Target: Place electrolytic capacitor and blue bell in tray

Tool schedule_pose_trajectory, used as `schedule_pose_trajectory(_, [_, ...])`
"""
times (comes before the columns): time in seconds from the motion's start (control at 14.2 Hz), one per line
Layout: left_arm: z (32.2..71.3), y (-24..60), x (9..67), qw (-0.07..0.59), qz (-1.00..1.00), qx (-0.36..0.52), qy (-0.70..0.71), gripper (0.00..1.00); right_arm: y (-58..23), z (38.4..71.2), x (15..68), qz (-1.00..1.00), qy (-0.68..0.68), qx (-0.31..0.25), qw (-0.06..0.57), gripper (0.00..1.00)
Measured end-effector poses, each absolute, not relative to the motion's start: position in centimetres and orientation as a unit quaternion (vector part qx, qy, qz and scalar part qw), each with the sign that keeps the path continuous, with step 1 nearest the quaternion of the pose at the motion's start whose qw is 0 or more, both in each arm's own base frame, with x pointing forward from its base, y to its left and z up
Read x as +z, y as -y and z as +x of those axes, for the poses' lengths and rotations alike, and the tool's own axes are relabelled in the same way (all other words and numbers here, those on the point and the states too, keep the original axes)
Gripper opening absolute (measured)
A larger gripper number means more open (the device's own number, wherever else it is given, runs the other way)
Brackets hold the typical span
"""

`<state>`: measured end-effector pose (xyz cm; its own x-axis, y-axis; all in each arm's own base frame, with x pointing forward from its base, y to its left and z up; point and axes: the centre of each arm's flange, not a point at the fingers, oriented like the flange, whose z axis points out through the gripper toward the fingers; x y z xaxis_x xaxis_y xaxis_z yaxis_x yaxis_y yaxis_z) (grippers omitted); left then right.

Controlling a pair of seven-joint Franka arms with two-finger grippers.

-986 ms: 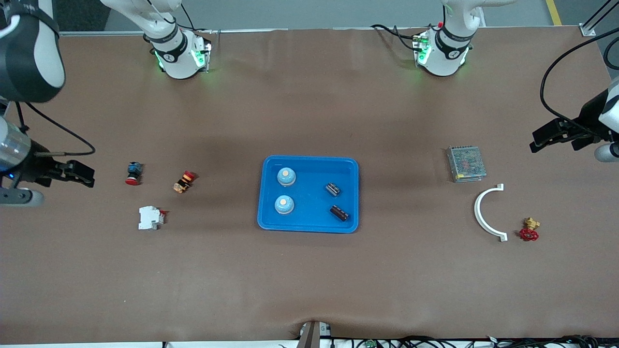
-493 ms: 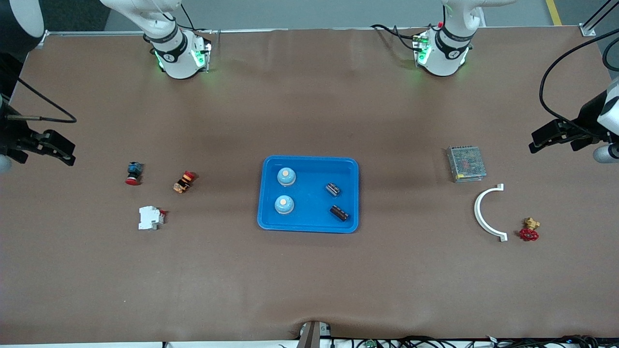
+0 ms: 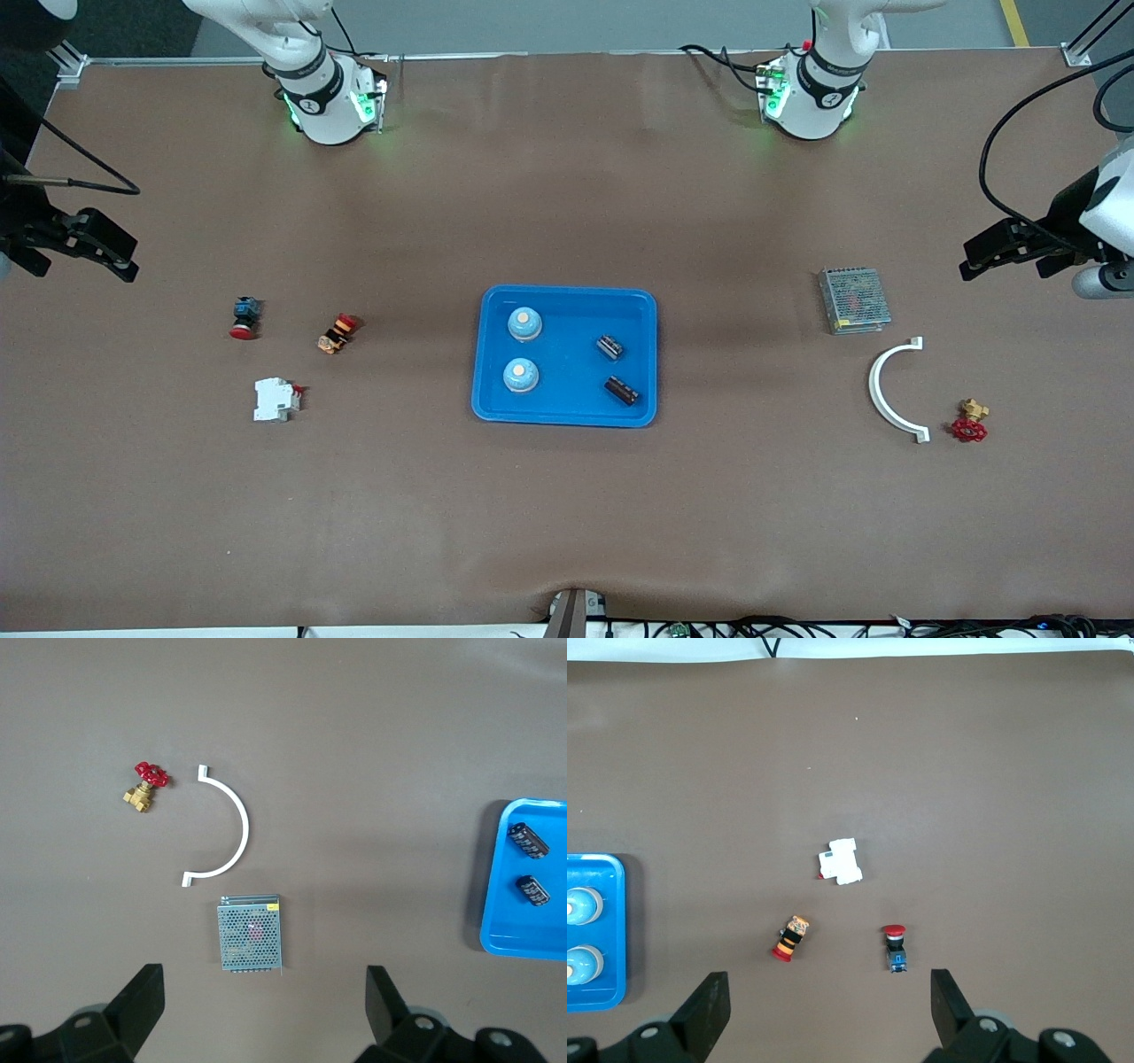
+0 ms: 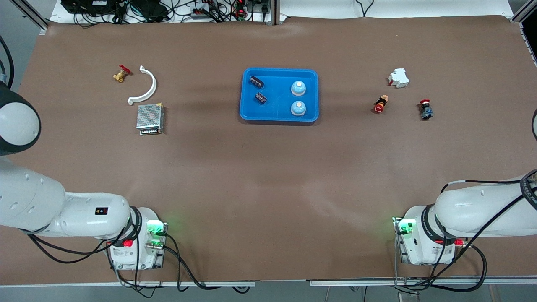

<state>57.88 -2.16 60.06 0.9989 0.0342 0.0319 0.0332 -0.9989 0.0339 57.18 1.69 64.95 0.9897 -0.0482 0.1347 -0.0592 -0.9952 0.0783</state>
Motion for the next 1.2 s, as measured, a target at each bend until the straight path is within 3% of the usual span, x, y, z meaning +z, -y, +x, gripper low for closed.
schedule_pose_trajectory(0.78, [57.9, 2.2, 60.0, 0.017, 1.000, 0.016, -0.016, 1.00, -1.9, 56.3, 68.4, 0.994, 0.029, 0.100, 0.038, 1.00])
schedule_pose_trajectory(1.2, [58.2, 2.1, 59.2, 0.009, 1.000, 0.009, -0.016, 1.00, -2.0, 56.3, 68.3, 0.993, 0.060, 0.097, 0.005, 1.00])
